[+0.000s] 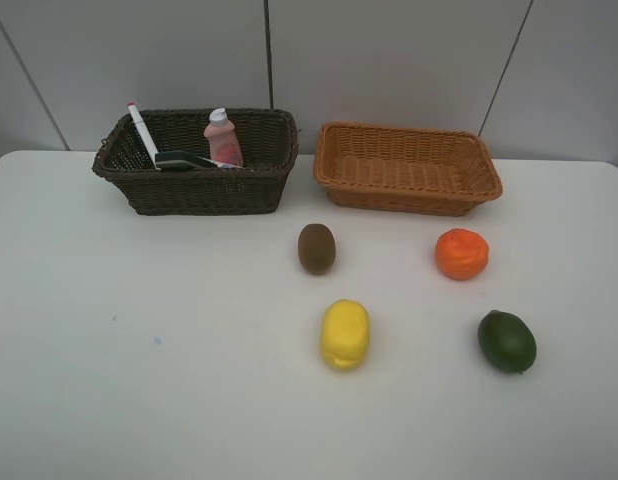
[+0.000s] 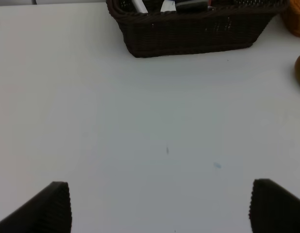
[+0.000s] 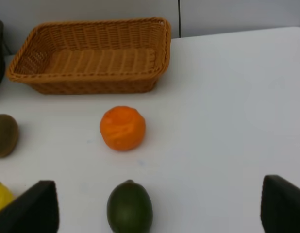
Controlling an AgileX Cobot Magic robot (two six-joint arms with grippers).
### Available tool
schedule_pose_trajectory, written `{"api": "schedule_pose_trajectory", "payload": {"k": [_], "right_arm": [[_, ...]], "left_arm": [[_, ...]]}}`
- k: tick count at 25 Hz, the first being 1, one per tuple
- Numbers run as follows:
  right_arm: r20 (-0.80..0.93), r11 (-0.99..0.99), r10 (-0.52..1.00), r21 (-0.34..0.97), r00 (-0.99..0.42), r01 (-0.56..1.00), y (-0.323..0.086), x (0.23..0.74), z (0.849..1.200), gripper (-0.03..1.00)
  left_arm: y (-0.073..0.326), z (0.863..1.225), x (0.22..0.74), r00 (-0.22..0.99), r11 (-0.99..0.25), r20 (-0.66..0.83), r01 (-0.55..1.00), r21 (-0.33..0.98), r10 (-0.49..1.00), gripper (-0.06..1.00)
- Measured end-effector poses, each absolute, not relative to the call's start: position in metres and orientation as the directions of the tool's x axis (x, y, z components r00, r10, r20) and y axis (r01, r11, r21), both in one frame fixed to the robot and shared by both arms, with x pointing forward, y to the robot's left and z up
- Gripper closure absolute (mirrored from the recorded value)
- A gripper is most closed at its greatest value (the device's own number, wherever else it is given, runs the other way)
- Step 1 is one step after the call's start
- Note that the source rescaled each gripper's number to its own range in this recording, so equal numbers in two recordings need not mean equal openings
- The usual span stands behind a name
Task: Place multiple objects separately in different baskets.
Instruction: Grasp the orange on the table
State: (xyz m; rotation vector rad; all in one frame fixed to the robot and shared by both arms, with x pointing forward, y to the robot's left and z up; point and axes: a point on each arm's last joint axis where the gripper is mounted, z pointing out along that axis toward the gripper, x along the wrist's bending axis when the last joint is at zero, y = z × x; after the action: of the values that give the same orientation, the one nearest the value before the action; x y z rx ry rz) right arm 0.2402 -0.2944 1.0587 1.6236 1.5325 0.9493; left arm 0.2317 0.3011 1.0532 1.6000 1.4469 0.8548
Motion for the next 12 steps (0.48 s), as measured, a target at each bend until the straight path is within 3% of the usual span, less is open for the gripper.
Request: {"api": "schedule_pose_trajectory", "payload": {"k": [7, 12], "right_arm": [[0.069, -0.134, 0.991, 0.626, 0.117, 0.768, -0.301, 0.305, 1.049, 0.01], [0.057, -0.153, 0.988, 0.482, 0.143, 0.863, -0.306, 0.372, 1.045, 0.01]], "left_arm": [[0.301, 1.053, 0.232, 0.118, -0.028, -0.029, 0.453, 0.891, 0.993, -0.01], [0.301, 1.053, 0.232, 0.117, -0.029, -0.027, 0.452, 0.891, 0.993, -0.01]]}}
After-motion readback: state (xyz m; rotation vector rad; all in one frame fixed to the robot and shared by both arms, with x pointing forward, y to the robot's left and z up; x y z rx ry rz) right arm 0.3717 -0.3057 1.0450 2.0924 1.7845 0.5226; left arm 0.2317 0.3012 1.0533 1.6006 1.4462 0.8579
